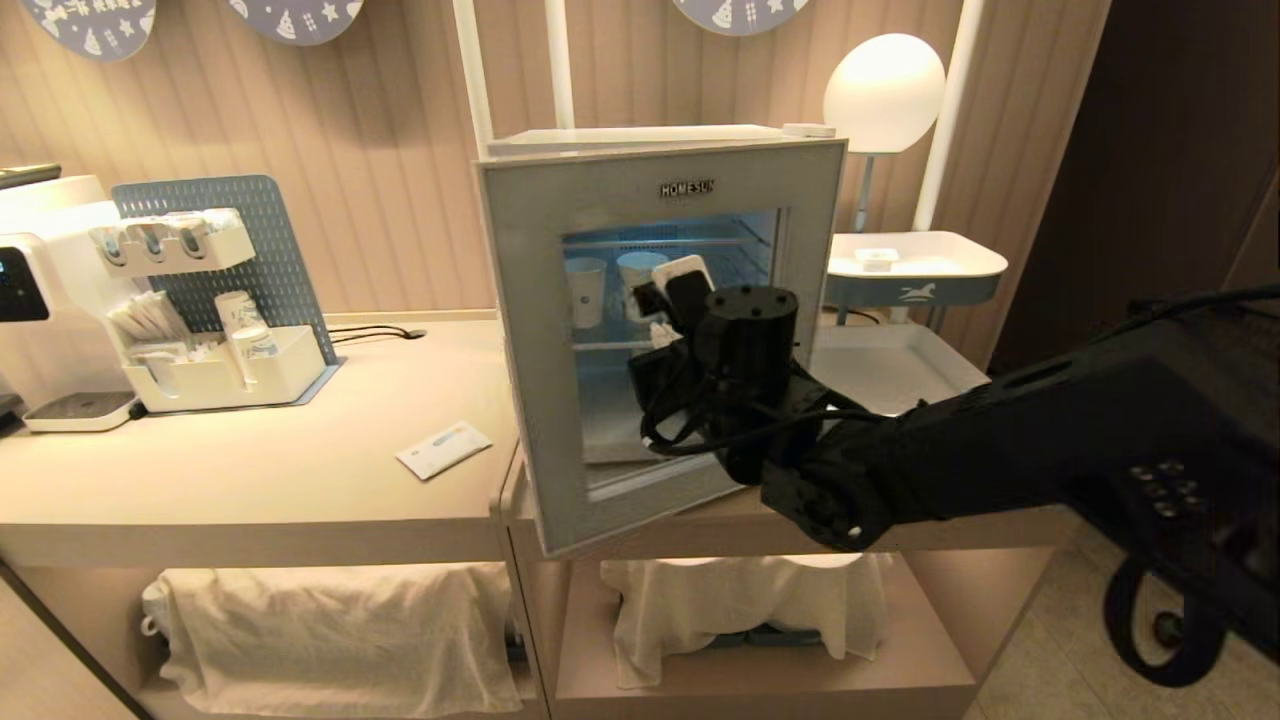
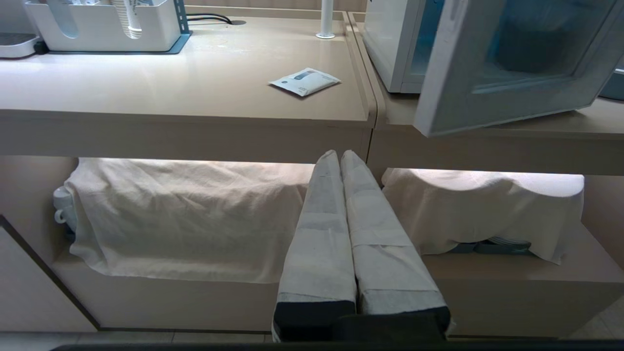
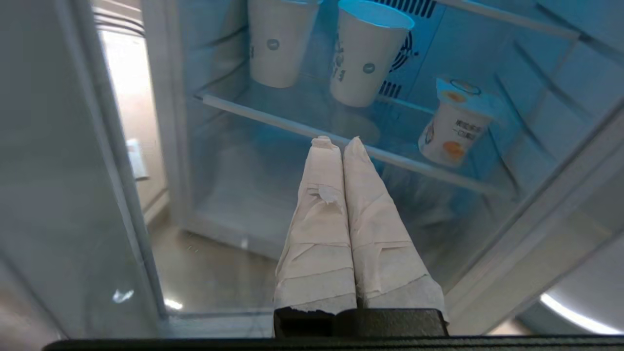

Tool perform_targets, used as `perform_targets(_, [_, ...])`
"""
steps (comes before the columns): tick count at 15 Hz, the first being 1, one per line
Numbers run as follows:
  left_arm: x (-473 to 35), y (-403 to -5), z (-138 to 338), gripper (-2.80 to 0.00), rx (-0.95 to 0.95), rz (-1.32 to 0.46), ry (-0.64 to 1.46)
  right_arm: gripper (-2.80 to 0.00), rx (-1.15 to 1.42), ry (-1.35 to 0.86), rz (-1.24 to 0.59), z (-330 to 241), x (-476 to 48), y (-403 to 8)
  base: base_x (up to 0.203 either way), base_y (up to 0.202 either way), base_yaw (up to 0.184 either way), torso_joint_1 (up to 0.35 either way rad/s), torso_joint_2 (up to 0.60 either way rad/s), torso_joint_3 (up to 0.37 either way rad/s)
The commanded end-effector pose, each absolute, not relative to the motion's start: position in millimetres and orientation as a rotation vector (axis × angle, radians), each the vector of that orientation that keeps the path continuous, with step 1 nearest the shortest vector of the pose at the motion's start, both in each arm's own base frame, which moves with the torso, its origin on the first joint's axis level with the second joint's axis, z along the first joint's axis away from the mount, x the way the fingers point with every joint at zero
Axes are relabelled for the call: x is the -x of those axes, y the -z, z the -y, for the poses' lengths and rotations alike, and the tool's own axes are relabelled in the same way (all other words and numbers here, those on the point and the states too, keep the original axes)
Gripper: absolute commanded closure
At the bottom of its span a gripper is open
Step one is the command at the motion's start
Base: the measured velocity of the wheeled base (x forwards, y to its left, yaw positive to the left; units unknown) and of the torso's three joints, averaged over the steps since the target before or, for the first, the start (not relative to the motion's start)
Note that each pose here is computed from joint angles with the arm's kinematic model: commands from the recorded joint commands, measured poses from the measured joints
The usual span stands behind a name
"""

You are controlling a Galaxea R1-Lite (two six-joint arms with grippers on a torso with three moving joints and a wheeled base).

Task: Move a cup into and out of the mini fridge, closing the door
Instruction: Close the freezer door

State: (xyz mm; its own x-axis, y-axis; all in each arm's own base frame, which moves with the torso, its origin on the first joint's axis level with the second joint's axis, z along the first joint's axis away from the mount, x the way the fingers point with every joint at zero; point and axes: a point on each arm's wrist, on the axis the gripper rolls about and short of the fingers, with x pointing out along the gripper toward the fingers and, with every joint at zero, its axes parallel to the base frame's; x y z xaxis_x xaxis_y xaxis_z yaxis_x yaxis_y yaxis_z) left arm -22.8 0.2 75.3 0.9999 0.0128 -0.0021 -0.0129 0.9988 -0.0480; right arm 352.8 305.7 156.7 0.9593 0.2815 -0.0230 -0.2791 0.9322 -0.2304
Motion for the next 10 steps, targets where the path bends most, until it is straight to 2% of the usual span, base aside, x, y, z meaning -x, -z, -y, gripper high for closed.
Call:
perform_targets(1, [23, -75, 0, 0.0, 0.049, -0.004, -0.014, 0.0, 0.276, -0.287, -0.007, -325, -370, -123, 0.0, 0.0, 0.0, 0.0, 0.0, 0.0])
perform_targets(5, [23, -75, 0, 0.0, 0.052, -0.004, -0.014, 0.0, 0.269, -0.268, 0.04, -336, -391, -132, 0.0, 0.0, 0.0, 0.0, 0.0, 0.0])
perform_targets(10, [22, -75, 0, 0.0, 0.054, -0.005, -0.014, 0.0, 0.278, -0.175, 0.017, -310, -436, -123, 0.0, 0.0, 0.0, 0.0, 0.0, 0.0])
